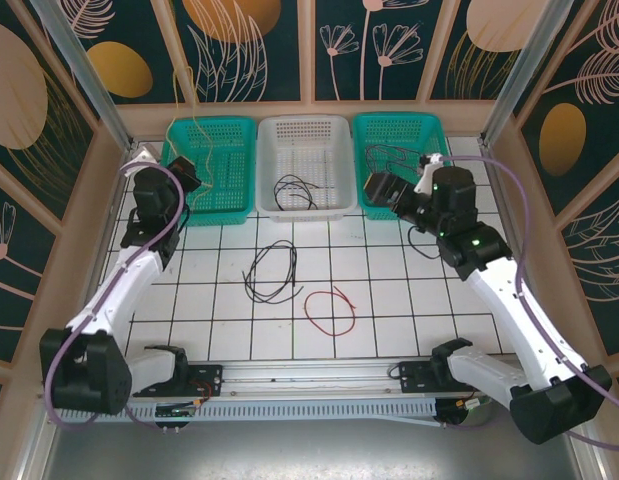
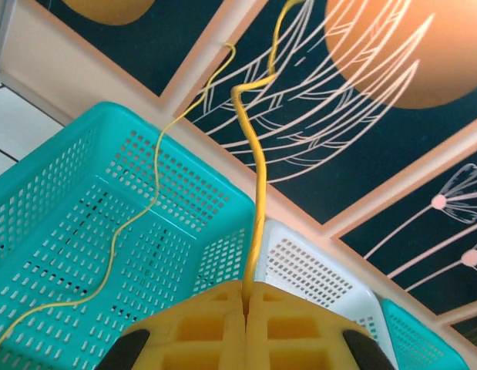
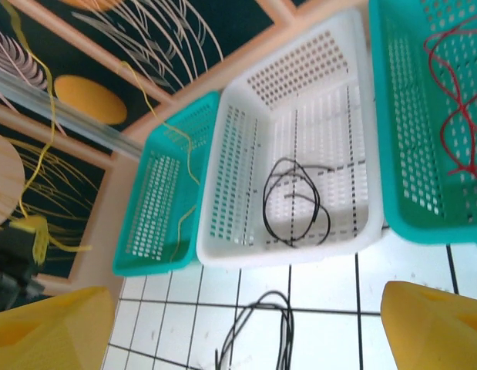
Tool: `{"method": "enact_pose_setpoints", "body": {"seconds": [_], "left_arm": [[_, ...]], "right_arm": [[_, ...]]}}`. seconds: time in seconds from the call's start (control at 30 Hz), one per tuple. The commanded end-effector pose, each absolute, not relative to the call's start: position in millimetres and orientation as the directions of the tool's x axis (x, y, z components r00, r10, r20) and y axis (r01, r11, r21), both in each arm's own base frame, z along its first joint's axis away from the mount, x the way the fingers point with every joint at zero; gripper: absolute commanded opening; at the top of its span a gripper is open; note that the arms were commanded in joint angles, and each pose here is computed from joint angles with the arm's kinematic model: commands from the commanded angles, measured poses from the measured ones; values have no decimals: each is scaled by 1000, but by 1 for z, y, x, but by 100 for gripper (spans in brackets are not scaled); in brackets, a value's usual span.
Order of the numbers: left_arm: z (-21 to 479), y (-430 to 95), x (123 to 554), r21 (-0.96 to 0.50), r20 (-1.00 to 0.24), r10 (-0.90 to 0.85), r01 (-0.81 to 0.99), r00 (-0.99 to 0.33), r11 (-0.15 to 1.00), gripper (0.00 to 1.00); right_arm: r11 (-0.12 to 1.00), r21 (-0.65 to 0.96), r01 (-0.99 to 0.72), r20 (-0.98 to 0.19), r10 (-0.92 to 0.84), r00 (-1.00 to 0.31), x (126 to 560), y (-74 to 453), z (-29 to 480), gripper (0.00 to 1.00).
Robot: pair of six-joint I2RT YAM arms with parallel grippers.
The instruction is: Untangle the cables
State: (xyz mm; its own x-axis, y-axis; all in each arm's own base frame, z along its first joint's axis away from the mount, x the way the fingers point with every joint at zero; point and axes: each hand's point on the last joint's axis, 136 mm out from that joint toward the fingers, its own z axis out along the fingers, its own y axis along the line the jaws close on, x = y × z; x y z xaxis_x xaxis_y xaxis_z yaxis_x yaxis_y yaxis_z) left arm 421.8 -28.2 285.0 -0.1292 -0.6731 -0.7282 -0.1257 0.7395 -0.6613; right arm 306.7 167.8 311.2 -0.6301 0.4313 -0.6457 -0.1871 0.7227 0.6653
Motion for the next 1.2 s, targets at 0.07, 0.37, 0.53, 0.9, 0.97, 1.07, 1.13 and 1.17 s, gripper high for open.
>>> {"method": "enact_pose_setpoints", "body": {"seconds": [0.07,0.37,0.53,0.9,0.97,1.07,1.13,1.17], "left_arm": [[278,-21,450,-747,-651,-755,-108,-84,656,0],[217,-36,482,-776,-578,-788,-155,-213,611,0],[188,-41,484,-777,-551,-793,-187,-262,601,0],[141,-66,485,-796,-454,-787,-206,-418,569,5],[131,-72,487,-785,-439,-767,-215,-469,581,30],[123,-72,486,-763,-434,-752,-242,-495,599,52],[124,-71,485,-740,-451,-734,-248,-507,626,58],[128,-70,488,-728,-466,-722,-242,-511,641,59]], "right_arm": [[707,681,-191,-643,452,-618,304,181,310,89],[720,668,-188,-635,421,-647,296,197,295,89],[722,670,-175,-628,424,-653,296,196,287,89],[718,670,-191,-628,411,-661,294,204,287,89],[718,670,-191,-629,412,-660,294,204,288,89],[720,667,-192,-633,412,-655,293,204,290,89],[720,667,-193,-635,413,-652,293,204,291,89],[720,666,-195,-636,412,-653,292,204,291,89]]}}
